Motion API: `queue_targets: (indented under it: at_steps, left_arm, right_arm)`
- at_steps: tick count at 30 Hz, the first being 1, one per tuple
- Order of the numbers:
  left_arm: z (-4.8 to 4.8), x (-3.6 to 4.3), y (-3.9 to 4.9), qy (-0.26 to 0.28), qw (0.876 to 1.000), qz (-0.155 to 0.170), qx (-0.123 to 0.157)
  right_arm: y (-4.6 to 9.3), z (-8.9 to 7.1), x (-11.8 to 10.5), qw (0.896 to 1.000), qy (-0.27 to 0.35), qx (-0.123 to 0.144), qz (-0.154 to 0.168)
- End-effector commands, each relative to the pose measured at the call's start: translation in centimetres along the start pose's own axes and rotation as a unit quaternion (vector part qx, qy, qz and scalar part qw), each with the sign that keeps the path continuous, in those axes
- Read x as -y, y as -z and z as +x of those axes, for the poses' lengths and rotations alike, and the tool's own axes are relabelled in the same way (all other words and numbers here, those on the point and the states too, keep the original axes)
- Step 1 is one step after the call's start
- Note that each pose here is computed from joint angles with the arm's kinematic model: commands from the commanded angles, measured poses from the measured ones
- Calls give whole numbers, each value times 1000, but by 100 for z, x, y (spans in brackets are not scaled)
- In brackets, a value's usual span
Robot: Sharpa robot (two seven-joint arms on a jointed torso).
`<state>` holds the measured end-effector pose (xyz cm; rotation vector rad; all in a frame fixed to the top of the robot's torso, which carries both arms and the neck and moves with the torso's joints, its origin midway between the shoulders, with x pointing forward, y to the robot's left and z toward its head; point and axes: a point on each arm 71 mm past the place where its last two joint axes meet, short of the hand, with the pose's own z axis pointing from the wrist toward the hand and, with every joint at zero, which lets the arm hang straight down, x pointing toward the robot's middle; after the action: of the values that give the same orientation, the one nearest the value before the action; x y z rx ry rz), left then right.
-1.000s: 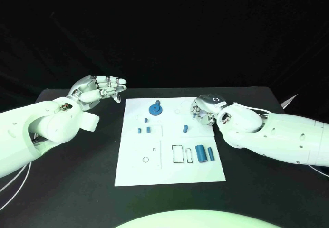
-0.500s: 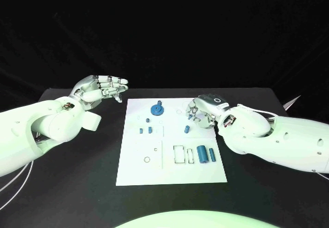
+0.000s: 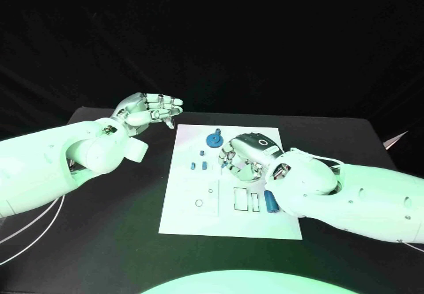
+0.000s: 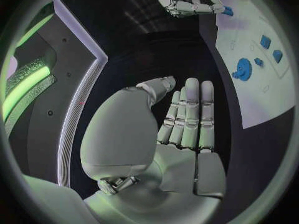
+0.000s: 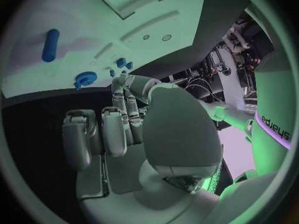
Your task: Assemble the parts on the task board
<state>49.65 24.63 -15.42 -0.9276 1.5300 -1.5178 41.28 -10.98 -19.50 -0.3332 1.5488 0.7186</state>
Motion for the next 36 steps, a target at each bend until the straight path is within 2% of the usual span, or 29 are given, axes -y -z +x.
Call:
queue_targets:
  at_steps: [1, 12, 29, 36]
  left_arm:
    - [54, 7, -28, 4, 1000, 3, -8]
    - [164, 6, -88, 8, 1000, 4, -19]
    - [192, 2, -106, 9, 1000, 2, -24]
    - [184, 1, -103, 9, 1000, 1, -23]
  right_arm:
    - [-14, 93, -58, 1000, 0, -14, -15]
    - [-52, 347, -226, 999, -12, -38, -30]
    - [-58, 544, -285, 997, -12, -71, -33]
    - [-64, 583, -272, 997, -8, -74, -27]
